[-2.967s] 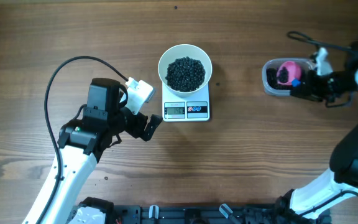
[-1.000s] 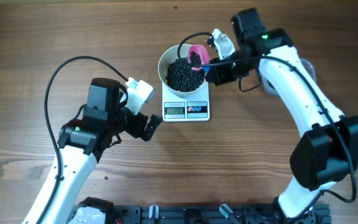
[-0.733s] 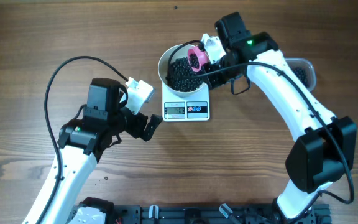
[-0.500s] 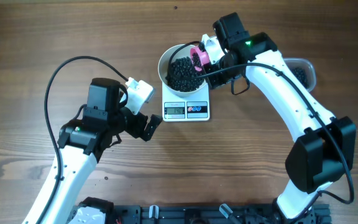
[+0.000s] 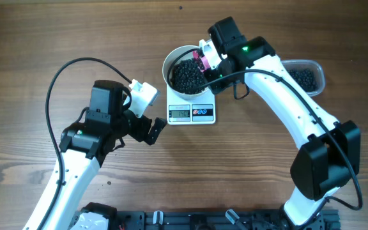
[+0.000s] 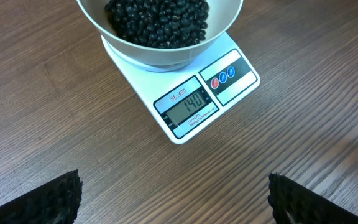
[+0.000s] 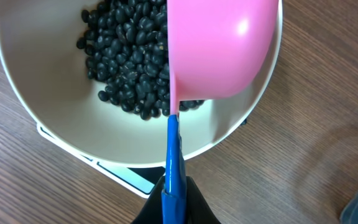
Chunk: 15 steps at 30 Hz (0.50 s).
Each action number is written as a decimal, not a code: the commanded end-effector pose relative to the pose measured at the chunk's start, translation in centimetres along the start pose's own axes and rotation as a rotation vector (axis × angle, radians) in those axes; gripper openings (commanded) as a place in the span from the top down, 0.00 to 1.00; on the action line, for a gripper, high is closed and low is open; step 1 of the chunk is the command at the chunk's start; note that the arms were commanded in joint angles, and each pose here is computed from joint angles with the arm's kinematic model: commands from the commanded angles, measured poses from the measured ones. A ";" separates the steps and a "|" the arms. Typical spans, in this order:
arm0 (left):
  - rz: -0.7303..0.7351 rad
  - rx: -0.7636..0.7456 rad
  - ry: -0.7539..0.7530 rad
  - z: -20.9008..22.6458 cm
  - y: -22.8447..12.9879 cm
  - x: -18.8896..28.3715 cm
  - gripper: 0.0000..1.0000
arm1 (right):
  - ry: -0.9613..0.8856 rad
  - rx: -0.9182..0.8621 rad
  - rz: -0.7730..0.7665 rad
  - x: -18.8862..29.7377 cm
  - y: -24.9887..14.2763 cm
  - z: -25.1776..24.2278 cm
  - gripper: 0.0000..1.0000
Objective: Scoop item into bowl and weigh 150g on scale
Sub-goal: 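Tip pink scoop with right gripper to pour beans into bowl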
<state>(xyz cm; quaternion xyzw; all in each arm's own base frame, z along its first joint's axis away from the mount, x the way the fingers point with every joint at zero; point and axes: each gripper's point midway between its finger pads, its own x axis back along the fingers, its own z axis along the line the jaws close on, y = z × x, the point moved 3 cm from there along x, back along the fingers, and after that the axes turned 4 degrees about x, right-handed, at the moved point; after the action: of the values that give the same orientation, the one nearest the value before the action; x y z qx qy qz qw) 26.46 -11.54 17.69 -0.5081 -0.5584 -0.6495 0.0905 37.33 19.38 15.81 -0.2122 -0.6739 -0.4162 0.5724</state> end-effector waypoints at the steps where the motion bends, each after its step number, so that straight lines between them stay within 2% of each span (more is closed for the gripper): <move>1: 0.011 0.001 -0.021 -0.3 -0.4 -0.4 0.00 | -0.042 0.018 -0.018 0.4 0.7 -0.6 0.96; 15: 0.011 0.001 -0.021 -0.3 -0.4 -0.4 0.00 | -0.069 0.092 -0.018 0.4 0.8 -0.8 0.96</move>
<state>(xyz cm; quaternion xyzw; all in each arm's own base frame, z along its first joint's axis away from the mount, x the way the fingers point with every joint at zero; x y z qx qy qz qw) 26.45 -11.54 17.68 -0.5082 -0.5584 -0.6493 0.0907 37.67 18.90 15.82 -0.2045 -0.6975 -0.3898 0.5654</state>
